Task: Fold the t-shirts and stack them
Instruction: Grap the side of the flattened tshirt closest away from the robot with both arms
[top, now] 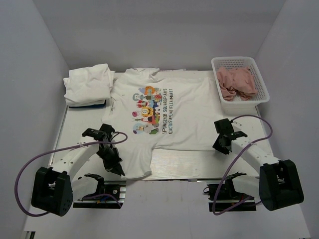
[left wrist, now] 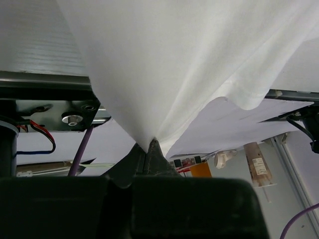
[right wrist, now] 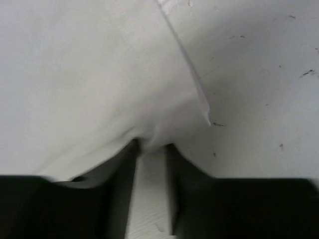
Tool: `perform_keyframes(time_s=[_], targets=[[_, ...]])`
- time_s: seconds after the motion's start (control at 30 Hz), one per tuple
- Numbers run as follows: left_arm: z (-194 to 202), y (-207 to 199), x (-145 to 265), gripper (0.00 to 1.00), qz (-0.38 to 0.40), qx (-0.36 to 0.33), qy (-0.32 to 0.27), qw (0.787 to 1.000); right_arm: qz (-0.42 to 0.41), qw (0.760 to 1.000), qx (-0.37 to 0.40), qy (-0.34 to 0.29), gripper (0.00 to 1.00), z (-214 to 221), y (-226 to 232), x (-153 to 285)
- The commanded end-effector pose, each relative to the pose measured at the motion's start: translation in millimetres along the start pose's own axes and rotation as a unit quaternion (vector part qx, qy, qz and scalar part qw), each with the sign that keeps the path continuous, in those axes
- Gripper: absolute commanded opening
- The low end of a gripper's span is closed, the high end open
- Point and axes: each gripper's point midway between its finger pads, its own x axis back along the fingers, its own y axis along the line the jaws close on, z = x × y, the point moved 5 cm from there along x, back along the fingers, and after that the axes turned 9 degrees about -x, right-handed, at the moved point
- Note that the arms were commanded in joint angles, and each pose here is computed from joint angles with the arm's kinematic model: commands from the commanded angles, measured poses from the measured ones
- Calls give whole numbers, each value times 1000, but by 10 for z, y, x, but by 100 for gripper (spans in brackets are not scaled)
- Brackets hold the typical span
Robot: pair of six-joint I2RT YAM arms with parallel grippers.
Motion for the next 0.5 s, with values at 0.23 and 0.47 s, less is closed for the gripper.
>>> perform_keyframes(time_s=[0.23, 0.47], targets=[[137, -137, 252, 0, 36, -8, 5, 999, -5, 998, 10, 57, 0, 223, -201, 159], [137, -344, 553, 0, 96, -38, -55, 993, -70, 993, 16, 93, 0, 225, -16, 352]])
